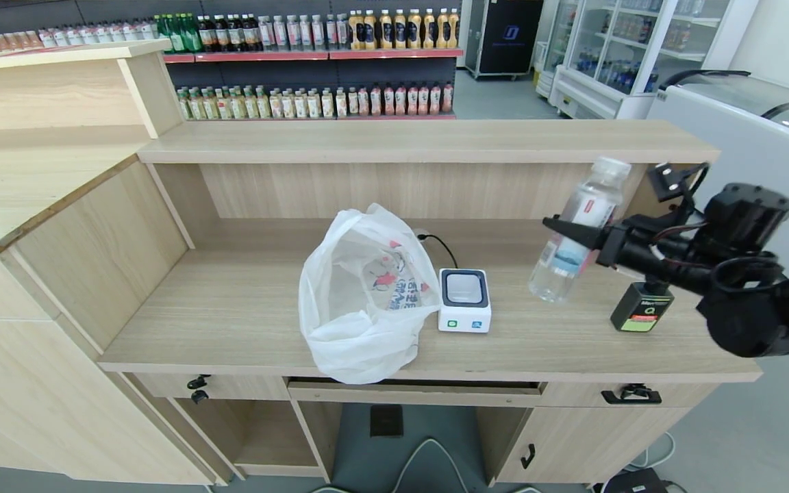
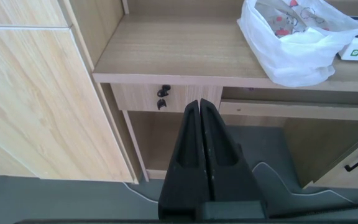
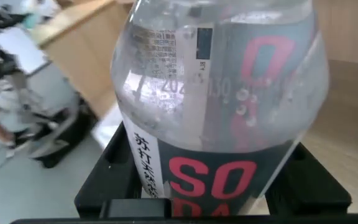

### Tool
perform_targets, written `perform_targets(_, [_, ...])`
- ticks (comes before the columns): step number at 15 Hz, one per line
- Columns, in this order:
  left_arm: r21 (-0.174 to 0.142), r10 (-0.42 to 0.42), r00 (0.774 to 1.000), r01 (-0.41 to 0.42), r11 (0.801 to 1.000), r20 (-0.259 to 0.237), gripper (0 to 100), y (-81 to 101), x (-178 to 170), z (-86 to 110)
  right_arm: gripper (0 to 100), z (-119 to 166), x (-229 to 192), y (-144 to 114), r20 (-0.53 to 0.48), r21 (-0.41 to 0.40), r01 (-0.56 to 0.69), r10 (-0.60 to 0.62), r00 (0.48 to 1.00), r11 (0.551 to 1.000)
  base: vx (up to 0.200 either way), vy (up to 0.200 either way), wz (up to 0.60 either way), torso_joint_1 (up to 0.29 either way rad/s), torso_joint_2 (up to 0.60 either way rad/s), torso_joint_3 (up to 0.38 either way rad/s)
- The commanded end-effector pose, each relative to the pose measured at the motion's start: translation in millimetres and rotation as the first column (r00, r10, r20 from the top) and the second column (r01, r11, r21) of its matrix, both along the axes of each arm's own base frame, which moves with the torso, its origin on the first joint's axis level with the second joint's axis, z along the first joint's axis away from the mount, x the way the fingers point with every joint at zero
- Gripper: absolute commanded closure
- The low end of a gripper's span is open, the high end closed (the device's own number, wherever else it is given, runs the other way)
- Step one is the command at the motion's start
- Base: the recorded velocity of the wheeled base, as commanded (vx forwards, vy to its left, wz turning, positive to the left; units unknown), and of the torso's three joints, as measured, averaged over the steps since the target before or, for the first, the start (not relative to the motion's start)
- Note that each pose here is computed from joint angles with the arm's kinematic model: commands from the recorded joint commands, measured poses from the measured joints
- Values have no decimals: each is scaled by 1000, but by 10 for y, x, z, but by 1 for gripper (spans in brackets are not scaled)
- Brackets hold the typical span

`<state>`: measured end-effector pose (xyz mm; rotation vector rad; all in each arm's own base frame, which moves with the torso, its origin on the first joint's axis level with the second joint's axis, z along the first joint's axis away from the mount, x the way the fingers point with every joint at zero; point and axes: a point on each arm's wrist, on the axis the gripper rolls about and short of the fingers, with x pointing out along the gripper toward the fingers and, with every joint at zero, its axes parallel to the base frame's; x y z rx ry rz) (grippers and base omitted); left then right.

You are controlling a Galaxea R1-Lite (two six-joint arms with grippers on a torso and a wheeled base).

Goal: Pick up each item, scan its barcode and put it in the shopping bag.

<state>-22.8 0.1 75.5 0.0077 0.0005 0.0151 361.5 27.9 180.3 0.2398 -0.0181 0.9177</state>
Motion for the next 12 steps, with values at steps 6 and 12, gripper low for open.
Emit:
perform_targets(6, [0, 0, 1000, 0, 1000, 0, 100, 0, 0, 0, 100, 977, -812, -137, 75, 49, -394, 390, 918, 918, 0, 0, 0, 0, 0, 0])
perform_targets(12, [0, 0, 1000, 0, 1000, 0, 100, 0, 0, 0, 100, 1151, -1048, 59, 12, -33, -571, 572, 820, 820, 0, 0, 0, 0, 0, 0])
